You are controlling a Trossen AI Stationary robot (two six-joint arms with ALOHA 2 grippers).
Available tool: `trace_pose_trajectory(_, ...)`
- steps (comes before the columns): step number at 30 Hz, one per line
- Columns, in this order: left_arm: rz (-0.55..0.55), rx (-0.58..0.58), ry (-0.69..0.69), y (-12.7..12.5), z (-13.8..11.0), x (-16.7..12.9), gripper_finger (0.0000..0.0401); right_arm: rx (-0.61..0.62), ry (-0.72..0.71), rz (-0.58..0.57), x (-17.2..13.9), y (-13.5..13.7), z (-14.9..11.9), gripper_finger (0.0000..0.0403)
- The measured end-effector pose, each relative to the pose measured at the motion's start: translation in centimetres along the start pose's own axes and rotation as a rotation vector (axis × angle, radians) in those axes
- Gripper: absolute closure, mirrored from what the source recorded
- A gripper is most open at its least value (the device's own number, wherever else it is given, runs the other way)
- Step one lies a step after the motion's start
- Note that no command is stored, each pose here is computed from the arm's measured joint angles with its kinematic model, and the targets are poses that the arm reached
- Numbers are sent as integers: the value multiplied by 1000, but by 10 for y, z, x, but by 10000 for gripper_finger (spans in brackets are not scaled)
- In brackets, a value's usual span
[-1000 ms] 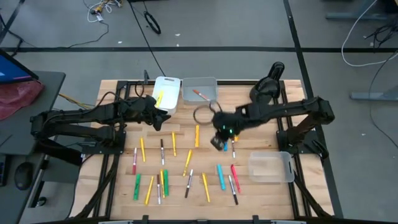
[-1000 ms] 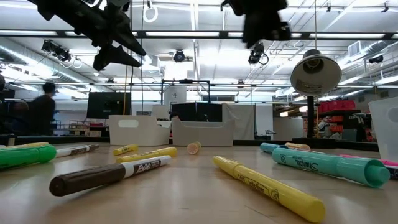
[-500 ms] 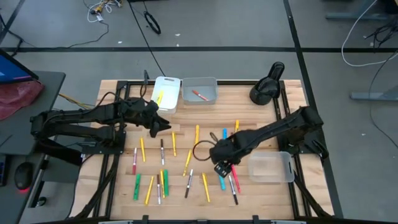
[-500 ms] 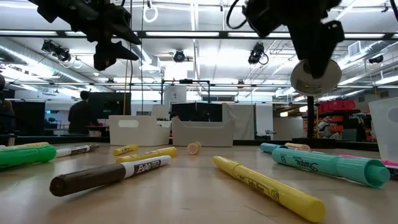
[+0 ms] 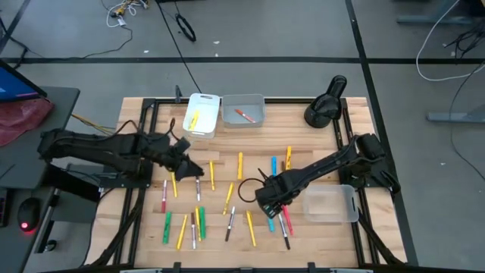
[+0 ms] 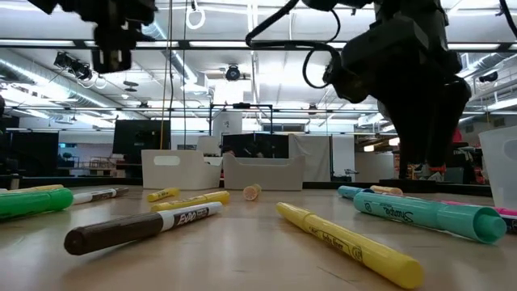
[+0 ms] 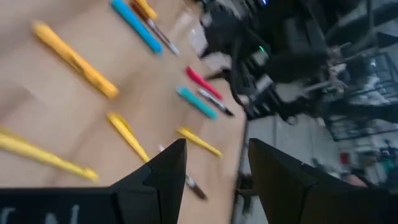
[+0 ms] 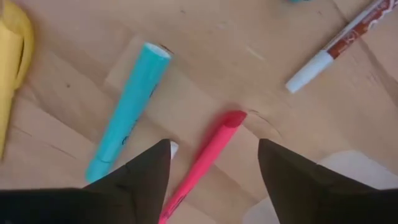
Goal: Pick & Place Markers
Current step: Put the pink pen into the transparent bin
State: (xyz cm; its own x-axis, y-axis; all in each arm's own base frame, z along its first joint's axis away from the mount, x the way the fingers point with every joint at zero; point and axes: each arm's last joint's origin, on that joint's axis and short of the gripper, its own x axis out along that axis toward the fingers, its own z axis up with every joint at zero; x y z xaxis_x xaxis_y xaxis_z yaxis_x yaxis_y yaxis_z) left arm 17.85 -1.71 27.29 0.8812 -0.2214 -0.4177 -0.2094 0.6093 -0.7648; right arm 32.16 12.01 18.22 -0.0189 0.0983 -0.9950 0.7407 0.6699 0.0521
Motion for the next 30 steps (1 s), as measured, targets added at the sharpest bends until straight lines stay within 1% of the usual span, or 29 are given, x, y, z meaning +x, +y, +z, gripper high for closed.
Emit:
trace_pose_trajectory(2, -13, -28, 18, -6, -8, -3, 223, -14, -25, 12, 3, 3, -4, 163)
trace_pose_trajectory(5, 28, -70, 37, -10, -22, -8, 223, -22, -54, 58, 8, 9, -9, 163)
trace_pose_trajectory(9, 209, -140, 59, -2, -41, -14, 223, -15, -78, 109, 12, 16, -17, 164)
trace_pose_trajectory(12, 358, -197, 57, 7, -52, -16, 223, 21, -94, 111, 13, 18, -22, 166)
trace_pose_trajectory(15, 467, -247, 68, 14, -58, -16, 223, 88, -79, 95, 14, 17, -26, 168)
trace_pose_trajectory(19, 499, -237, 84, 15, -63, -13, 223, 157, -62, 41, 14, 12, -27, 168)
trace_pose_trajectory(25, 486, -153, 49, 11, -63, -5, 223, 249, -53, -15, 20, 1, -22, 170)
trace_pose_trajectory(27, 476, -124, 30, 10, -62, -4, 223, 289, -49, -21, 27, -3, -21, 178)
trace_pose_trajectory(30, 460, -79, 12, 8, -60, -3, 223, 323, -47, 13, 39, -7, -19, 198)
